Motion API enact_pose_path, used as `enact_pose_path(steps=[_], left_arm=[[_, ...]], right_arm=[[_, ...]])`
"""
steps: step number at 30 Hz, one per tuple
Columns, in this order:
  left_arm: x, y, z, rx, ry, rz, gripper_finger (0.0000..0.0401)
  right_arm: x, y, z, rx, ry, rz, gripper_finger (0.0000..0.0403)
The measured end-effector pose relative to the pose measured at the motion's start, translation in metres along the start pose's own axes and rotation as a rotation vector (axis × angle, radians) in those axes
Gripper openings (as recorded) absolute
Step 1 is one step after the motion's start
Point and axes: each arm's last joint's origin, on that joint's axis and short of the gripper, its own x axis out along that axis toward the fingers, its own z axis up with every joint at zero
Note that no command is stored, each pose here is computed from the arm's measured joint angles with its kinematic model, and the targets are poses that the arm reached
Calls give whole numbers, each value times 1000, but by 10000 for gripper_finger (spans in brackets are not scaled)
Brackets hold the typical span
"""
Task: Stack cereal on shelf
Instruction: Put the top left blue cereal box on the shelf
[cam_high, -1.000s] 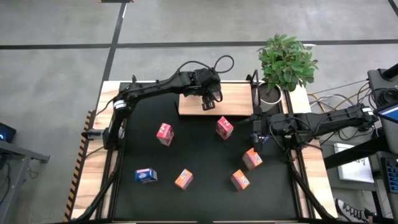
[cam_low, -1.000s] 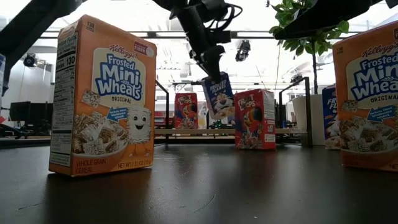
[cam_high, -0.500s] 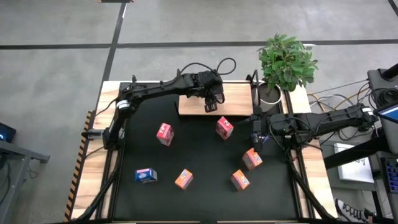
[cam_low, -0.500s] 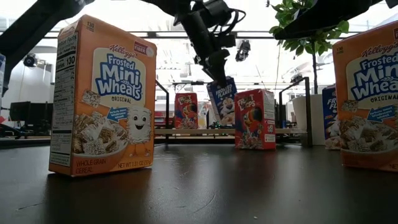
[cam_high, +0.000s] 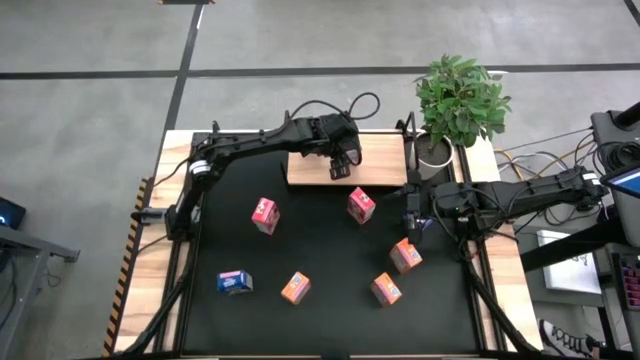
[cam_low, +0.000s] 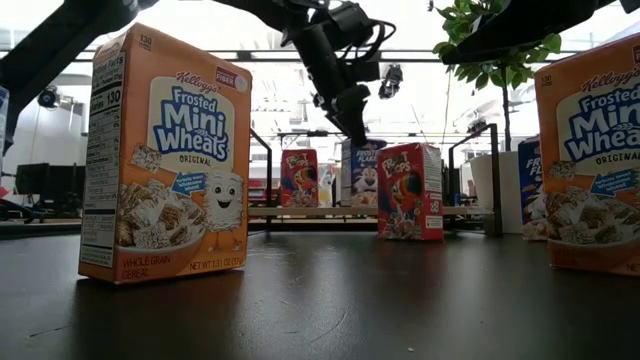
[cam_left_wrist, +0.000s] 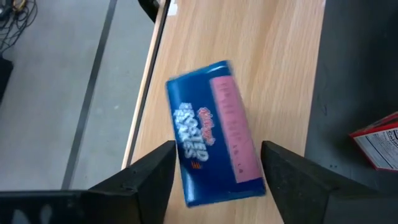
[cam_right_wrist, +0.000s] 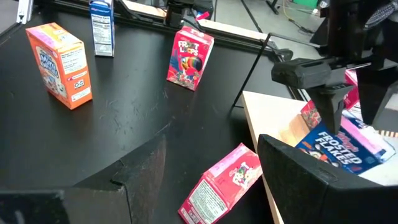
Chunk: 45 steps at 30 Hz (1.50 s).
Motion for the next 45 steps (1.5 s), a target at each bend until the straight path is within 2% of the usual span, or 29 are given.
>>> enact_pose_path(steps=[8,14,19,23,27,34,36,40,45], left_arm=[[-7,2,1,21,8,-2,233],[-43,6,14,22,10,-13,232],[-85,-18,25,75,-57,-46,230],[-112,-40,23,129,-110,-72,230],[-135,-57,8,134,-163,-92,230],[-165,-86,-39,91,-330,-134,230],[-170,-93,-54,71,-391,-146,230],[-178,-103,-83,44,-493,-170,230],[-182,-109,-117,4,-585,-194,230]], right_arm=[[0,0,0,0,0,0,244],[0,0,0,0,-4,-1,244],[0,0,0,33,-4,-1,244],[0,0,0,75,-4,-1,244],[0,0,0,136,-3,-1,244],[0,-1,1,108,-13,-11,244],[0,-1,4,137,-41,-19,244],[-1,-5,9,236,-93,-108,244],[5,-5,13,203,-119,-148,241]])
